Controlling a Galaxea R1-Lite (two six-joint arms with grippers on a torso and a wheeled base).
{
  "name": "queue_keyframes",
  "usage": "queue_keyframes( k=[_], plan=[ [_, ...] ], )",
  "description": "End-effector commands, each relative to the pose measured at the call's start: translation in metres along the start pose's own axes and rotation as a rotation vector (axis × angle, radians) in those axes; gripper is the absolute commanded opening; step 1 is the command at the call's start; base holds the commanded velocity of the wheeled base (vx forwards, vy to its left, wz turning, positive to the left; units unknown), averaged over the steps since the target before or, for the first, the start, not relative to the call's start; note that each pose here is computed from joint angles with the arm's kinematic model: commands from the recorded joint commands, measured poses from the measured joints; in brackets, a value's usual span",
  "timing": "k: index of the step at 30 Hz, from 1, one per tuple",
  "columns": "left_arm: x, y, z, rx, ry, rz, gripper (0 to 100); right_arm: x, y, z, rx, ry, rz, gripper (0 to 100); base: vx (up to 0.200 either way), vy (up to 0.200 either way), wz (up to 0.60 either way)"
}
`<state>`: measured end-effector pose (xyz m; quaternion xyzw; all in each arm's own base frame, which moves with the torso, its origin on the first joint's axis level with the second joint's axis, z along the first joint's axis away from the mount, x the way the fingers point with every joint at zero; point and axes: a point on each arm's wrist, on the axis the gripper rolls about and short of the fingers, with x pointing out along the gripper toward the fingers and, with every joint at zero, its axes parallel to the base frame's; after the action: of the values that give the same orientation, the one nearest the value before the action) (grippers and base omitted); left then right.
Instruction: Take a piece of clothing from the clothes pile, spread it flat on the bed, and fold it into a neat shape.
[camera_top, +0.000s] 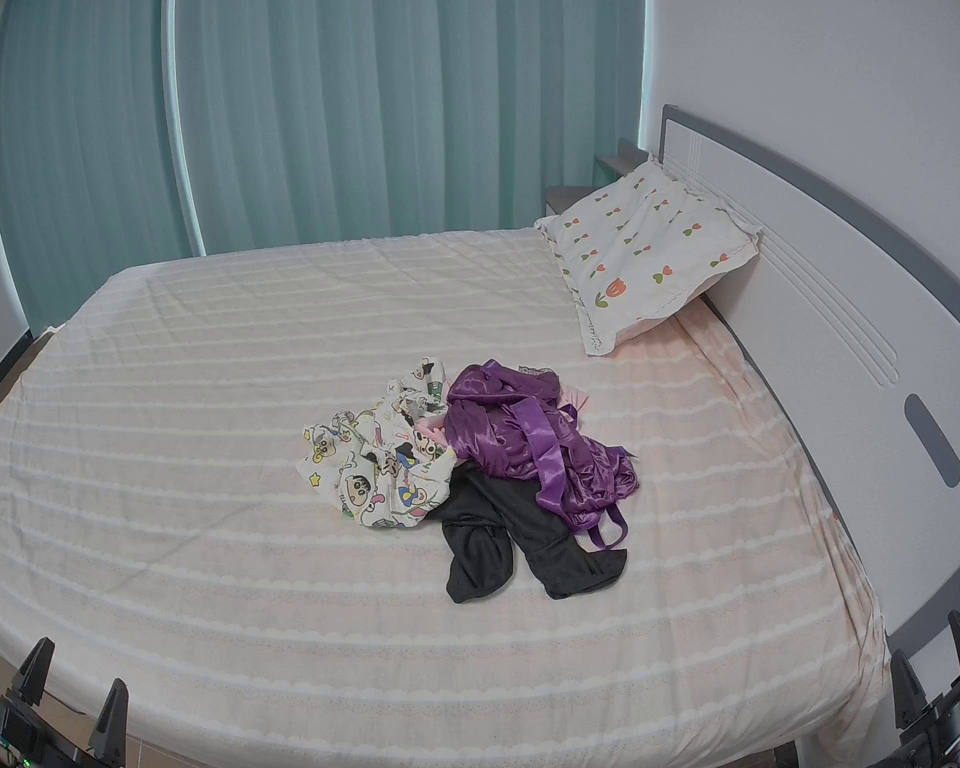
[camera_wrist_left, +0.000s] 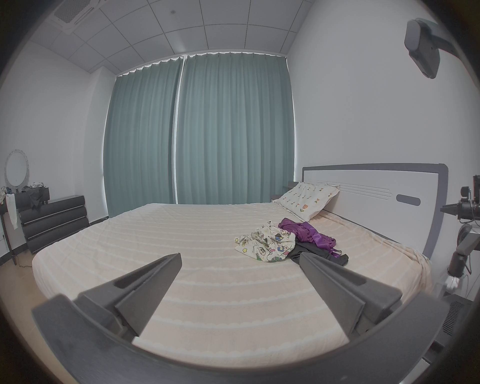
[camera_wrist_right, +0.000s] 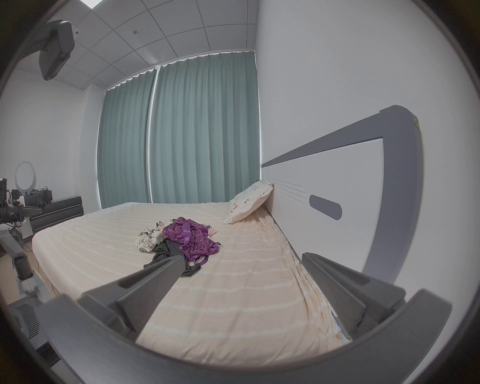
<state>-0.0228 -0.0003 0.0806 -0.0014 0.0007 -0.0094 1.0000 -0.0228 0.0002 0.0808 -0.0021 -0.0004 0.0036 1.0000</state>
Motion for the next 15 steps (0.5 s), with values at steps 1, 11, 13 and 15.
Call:
queue_keyframes(
  k=[1,11,13,15],
  plan=[
    [0.0,0.0,-0.005,0.0,0.0,0.0,100,0.0,0.0,-0.003,-0.011,-0.007,0.01,100,0.0,0.0,0.0],
    [0.0,0.0,-0.005,0.0,-0.001,0.0,100,0.022,0.002,0.077,0.058,0.086,0.16,100,0.0,0.0,0.0],
    [0.0,0.0,-0.005,0.001,0.0,0.0,100,0.037,0.004,0.072,0.098,0.192,0.209,100,0.0,0.0,0.0],
    [0.0,0.0,-0.005,0.0,0.0,0.0,100,0.049,0.005,0.075,0.15,0.26,0.235,100,0.0,0.0,0.0]
  ],
)
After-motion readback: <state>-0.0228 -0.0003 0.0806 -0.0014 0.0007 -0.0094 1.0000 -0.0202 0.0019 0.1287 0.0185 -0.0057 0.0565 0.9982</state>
